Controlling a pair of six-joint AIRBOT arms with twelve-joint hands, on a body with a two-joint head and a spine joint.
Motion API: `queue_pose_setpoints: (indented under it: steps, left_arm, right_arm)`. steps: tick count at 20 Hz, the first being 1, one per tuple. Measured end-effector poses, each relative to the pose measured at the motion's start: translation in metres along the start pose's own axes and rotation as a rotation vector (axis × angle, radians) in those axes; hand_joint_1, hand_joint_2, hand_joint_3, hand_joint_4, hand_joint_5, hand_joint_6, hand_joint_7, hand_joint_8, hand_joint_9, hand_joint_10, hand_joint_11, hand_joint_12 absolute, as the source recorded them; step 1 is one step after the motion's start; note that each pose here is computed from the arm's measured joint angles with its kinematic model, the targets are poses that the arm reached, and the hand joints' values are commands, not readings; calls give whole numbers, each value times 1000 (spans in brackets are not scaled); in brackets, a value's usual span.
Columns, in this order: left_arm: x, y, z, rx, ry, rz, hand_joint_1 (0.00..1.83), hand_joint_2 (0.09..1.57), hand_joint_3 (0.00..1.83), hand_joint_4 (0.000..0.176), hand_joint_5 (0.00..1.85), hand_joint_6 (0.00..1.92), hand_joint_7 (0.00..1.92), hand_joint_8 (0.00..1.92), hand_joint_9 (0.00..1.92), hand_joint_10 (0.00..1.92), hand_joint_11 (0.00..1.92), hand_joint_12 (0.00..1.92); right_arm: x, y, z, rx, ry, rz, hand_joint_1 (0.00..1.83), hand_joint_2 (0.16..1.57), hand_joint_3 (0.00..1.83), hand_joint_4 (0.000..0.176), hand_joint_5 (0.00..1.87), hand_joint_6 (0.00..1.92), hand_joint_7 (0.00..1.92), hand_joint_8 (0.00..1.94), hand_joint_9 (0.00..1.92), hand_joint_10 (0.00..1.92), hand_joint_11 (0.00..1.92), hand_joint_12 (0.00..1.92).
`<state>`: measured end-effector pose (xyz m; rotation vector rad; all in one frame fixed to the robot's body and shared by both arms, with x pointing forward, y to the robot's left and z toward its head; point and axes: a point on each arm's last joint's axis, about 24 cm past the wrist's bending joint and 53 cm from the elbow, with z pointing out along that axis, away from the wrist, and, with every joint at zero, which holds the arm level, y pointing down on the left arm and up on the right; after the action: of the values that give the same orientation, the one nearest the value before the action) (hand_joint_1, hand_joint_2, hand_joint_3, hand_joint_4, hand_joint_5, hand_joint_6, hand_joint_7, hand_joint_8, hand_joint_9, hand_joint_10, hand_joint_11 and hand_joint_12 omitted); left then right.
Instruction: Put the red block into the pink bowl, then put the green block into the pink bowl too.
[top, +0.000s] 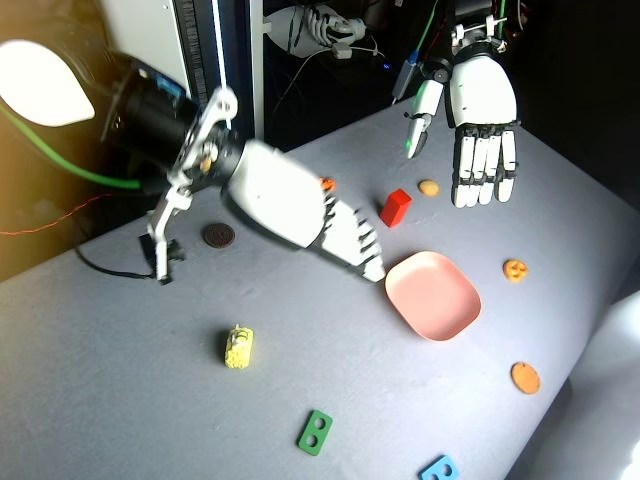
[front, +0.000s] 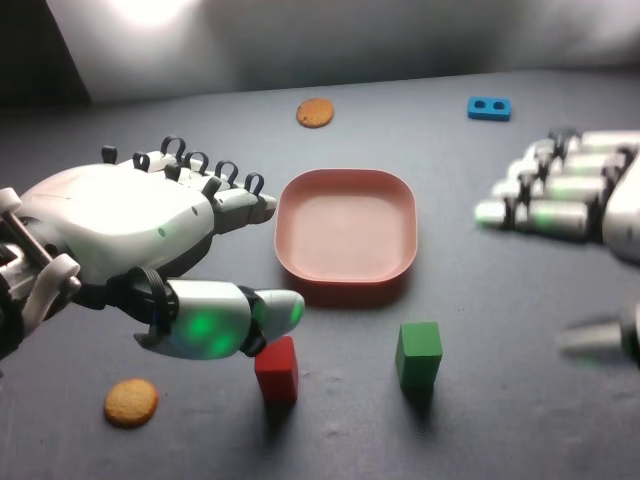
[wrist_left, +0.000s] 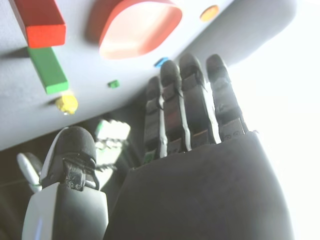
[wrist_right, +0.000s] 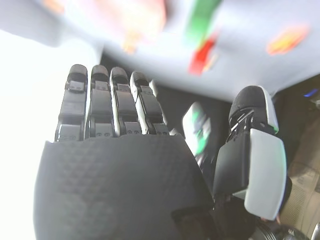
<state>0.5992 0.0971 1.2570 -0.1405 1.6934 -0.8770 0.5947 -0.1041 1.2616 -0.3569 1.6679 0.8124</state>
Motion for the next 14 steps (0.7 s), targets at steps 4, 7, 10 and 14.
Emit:
queue_pose_setpoints:
  steps: [4, 7, 10, 14]
  left_arm:
    - [-2, 3, 0, -13, -5, -19, 0, 1150, 3, 0, 191, 1, 178, 2, 137, 2, 0, 197]
    - [-3, 4, 0, -17, -11, -3, 0, 1171, 3, 0, 217, 1, 220, 3, 172, 4, 0, 288]
    - [-3, 3, 0, -17, -11, 6, 0, 1171, 1, 0, 232, 2, 236, 3, 194, 5, 0, 349]
    - [-1, 3, -1, -19, -6, 11, 0, 1176, 1, 0, 247, 4, 259, 7, 217, 9, 0, 387]
  right_arm:
    - [-3, 4, 1, -6, -11, 46, 18, 1141, 7, 0, 11, 0, 9, 0, 7, 0, 0, 25]
    - [-7, 2, 1, 3, -18, 85, 39, 1150, 7, 0, 0, 0, 0, 0, 0, 0, 0, 0]
    - [-5, 0, 1, 12, -12, 110, 60, 1153, 6, 0, 31, 11, 19, 7, 4, 2, 7, 3]
    - [-4, -1, 1, 16, -7, 114, 34, 1155, 3, 0, 5, 2, 0, 0, 0, 0, 12, 6]
